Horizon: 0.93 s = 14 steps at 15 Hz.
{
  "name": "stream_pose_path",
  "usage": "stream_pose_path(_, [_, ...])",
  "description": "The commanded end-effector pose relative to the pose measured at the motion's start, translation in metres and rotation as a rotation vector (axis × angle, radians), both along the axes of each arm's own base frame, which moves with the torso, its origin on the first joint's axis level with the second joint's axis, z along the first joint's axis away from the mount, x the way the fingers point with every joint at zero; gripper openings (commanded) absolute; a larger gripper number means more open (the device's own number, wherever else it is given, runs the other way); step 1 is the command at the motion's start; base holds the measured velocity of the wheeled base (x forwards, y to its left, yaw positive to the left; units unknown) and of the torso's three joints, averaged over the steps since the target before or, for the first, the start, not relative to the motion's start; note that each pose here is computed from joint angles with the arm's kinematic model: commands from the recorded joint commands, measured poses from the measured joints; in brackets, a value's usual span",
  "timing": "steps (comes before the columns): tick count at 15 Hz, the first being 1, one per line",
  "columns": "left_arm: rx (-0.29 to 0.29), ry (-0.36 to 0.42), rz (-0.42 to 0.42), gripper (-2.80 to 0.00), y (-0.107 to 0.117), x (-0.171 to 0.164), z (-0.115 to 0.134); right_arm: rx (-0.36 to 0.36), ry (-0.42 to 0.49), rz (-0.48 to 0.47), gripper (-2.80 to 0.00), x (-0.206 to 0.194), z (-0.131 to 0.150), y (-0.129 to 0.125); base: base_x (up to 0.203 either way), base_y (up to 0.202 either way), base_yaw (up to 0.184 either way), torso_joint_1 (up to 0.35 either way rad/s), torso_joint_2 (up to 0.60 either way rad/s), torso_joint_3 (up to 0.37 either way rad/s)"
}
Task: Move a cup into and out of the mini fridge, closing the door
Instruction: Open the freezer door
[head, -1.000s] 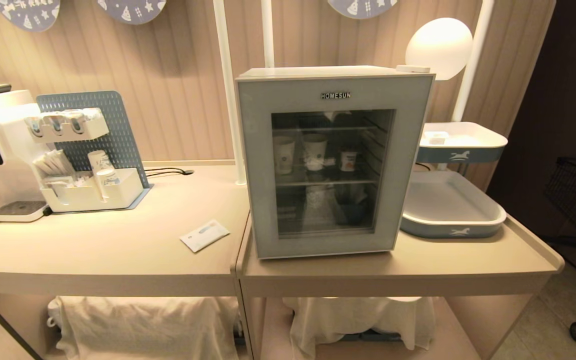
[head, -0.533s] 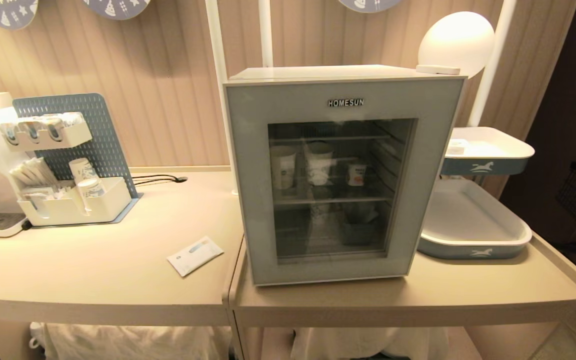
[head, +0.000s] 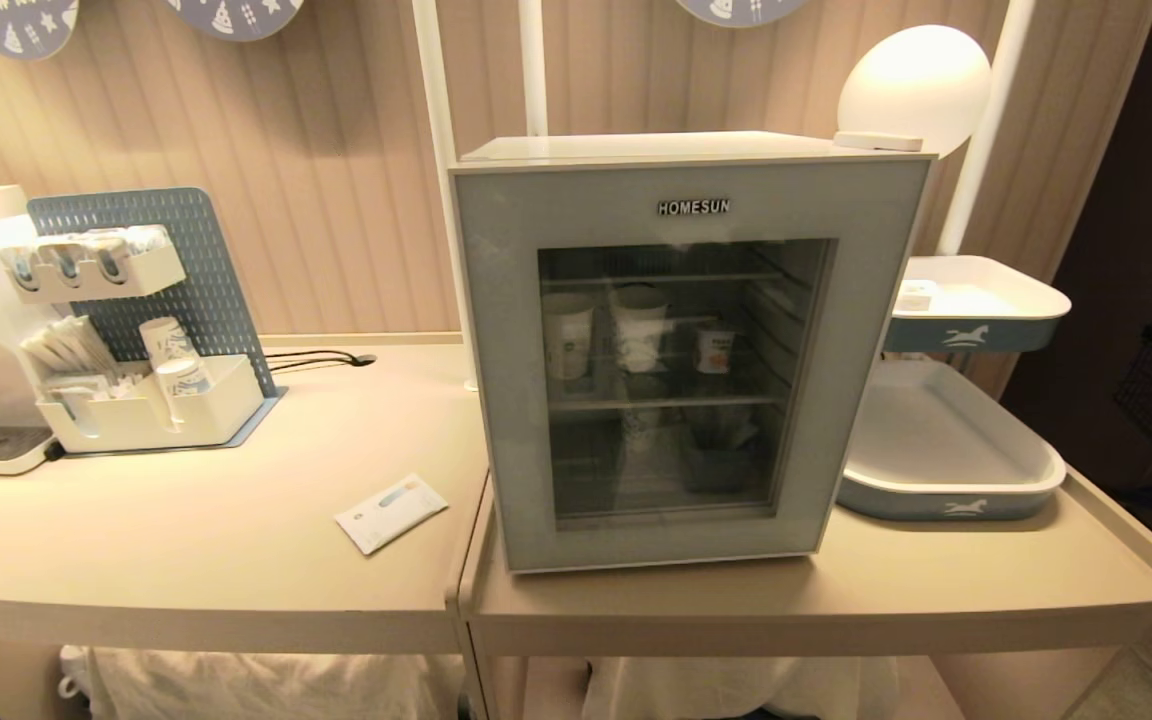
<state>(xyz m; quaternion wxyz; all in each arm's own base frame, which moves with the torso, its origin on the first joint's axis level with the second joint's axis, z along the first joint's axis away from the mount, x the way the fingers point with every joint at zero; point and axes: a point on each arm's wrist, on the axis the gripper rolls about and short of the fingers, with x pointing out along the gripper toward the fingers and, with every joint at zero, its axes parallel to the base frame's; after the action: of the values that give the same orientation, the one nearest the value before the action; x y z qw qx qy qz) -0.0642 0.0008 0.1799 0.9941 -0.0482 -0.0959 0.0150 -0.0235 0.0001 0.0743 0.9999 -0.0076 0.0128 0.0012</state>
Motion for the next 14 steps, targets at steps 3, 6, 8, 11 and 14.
stream_pose_path(3, [-0.142,0.219,-0.155,-2.8,0.001,0.034,0.113,0.0,0.002,0.001,-2.8,0.0,0.0,0.0,0.0,0.0,0.0,0.0,0.0,0.0])
stream_pose_path(6, [-0.212,0.521,-0.299,-2.8,-0.015,0.145,0.119,0.0,0.002,0.001,-2.8,0.0,0.0,0.0,0.0,0.0,0.0,0.0,0.0,0.0])
stream_pose_path(8, [-0.258,0.645,-0.441,-2.8,-0.028,0.218,0.105,0.0,0.001,0.001,-2.8,0.0,0.0,0.0,0.0,0.0,0.0,0.0,0.0,0.0])
stream_pose_path(11, [-0.331,0.684,-0.873,-2.8,-0.038,0.285,0.08,0.002,0.0,0.001,-2.8,0.0,0.0,0.0,0.0,0.0,0.0,0.0,0.0,0.0])
stream_pose_path(14, [-0.318,0.625,-0.962,-2.8,-0.041,0.331,0.05,0.003,-0.003,0.001,-2.8,0.0,0.0,0.0,0.0,0.0,0.0,0.0,0.0,0.0])
